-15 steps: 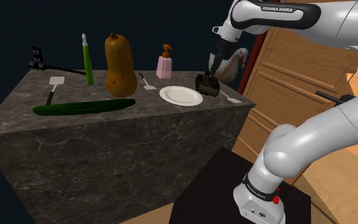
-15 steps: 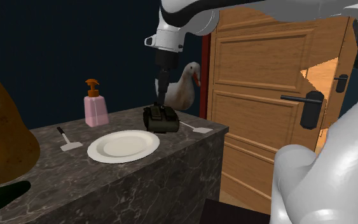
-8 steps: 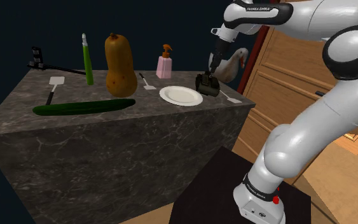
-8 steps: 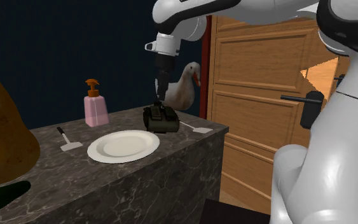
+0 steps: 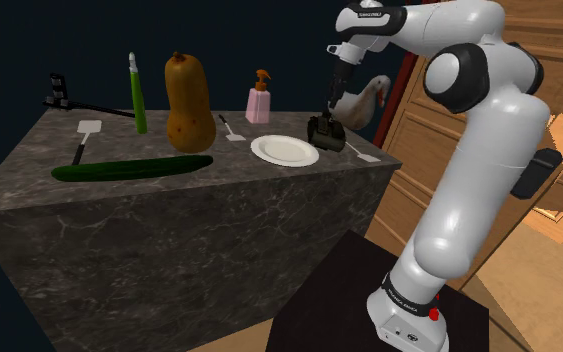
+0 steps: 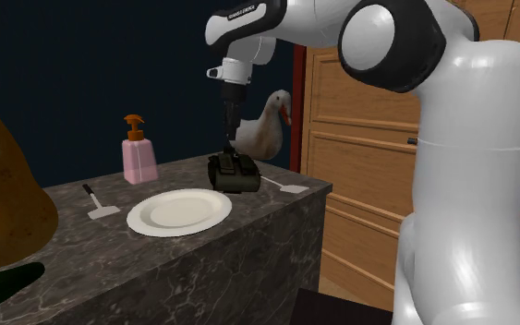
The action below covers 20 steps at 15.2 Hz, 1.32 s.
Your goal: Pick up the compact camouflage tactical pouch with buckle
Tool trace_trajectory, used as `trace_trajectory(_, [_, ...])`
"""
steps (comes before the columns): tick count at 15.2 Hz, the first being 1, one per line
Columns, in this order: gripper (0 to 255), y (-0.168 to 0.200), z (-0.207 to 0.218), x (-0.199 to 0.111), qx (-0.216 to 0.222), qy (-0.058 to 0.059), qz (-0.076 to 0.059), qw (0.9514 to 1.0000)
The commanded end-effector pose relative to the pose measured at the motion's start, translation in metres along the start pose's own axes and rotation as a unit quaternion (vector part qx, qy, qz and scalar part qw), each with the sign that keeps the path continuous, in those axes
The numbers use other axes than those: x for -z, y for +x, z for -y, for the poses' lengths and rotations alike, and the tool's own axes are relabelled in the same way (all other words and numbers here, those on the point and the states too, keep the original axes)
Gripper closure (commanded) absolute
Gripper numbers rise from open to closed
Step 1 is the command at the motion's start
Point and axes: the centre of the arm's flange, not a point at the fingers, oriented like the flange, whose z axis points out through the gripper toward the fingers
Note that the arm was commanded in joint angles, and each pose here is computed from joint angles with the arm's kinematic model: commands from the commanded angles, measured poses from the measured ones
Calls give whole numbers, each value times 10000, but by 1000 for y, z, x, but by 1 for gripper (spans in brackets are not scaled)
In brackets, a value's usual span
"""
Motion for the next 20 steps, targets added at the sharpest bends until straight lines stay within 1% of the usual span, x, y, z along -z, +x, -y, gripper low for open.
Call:
trace_trajectory(1, [0,0,-26,-3,168,12,9,9999])
trace_trajectory(2, [0,0,-27,-3,174,12,9,9998])
trace_trajectory(9, [0,-6,-25,-43,174,12,9,9998])
trace_trajectory(11, [0,-6,-25,-43,174,12,9,9998])
trace_trajectory(12, [255,-6,-25,-43,174,12,9,9998])
trace_trajectory(20, [255,-6,-24,-43,174,13,9,9998])
